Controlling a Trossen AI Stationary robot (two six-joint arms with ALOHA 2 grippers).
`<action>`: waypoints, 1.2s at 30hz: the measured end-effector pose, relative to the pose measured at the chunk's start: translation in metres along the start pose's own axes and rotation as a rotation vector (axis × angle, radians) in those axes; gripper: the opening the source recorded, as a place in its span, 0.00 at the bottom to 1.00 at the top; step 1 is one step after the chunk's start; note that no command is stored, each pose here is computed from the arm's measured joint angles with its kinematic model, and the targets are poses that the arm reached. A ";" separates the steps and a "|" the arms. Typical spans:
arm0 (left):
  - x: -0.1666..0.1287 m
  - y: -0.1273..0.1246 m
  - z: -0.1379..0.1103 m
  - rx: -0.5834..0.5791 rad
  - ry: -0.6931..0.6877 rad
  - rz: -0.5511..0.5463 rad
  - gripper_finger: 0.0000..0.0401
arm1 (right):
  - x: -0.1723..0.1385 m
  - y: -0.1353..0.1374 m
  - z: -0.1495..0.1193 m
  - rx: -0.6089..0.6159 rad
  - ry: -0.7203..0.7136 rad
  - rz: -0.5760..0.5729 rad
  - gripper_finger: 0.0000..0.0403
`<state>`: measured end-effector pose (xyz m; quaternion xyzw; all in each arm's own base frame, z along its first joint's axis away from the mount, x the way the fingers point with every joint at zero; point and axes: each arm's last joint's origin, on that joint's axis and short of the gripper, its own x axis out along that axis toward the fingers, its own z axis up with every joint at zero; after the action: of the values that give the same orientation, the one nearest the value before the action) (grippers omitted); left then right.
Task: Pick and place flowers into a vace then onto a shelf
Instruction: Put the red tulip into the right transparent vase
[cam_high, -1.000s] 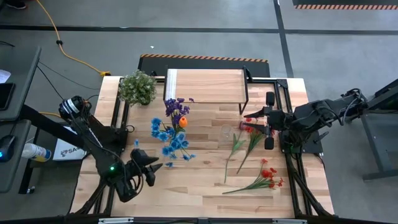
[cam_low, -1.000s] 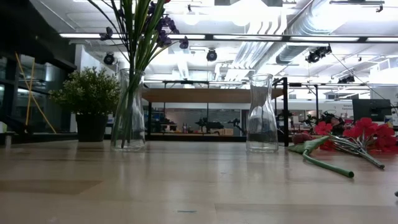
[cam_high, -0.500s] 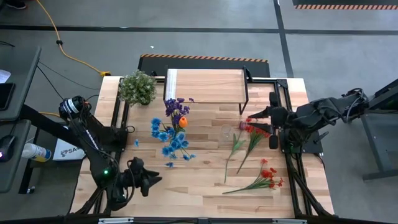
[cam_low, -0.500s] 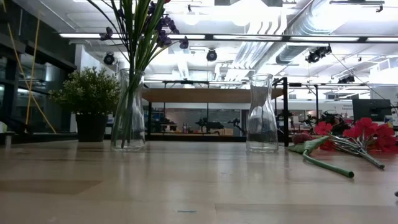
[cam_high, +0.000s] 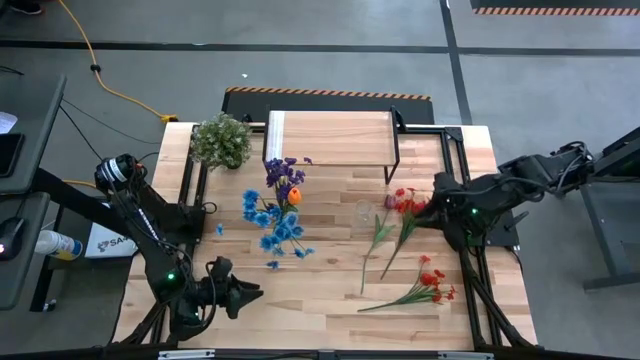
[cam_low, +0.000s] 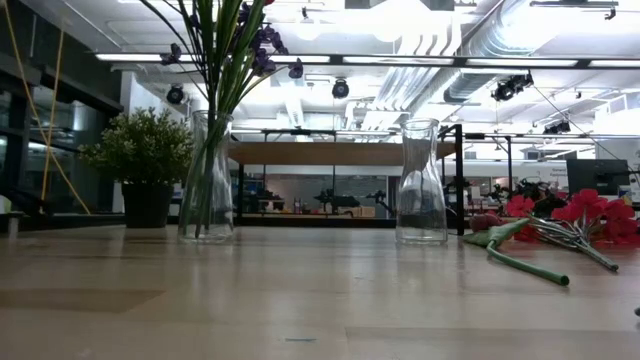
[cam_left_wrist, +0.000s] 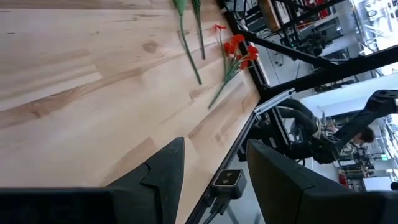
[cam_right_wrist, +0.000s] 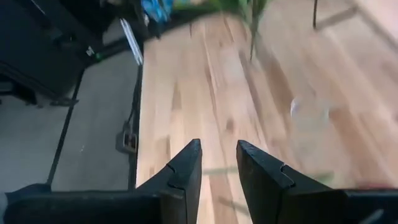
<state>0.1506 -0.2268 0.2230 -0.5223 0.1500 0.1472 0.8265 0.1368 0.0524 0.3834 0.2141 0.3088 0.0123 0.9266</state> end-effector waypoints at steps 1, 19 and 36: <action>0.000 0.000 0.000 0.000 0.000 0.000 0.52 | 0.000 -0.001 -0.002 0.019 0.023 -0.007 0.23; 0.000 0.004 -0.003 0.088 0.124 0.056 0.52 | 0.006 -0.010 -0.015 0.464 0.123 -0.197 0.23; -0.005 0.027 -0.002 0.247 0.371 0.308 0.52 | 0.093 0.005 -0.023 0.750 0.311 -0.450 0.23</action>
<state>0.1356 -0.2177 0.2020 -0.4066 0.3932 0.1536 0.8102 0.1990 0.0803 0.3164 0.4578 0.4662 -0.2699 0.7073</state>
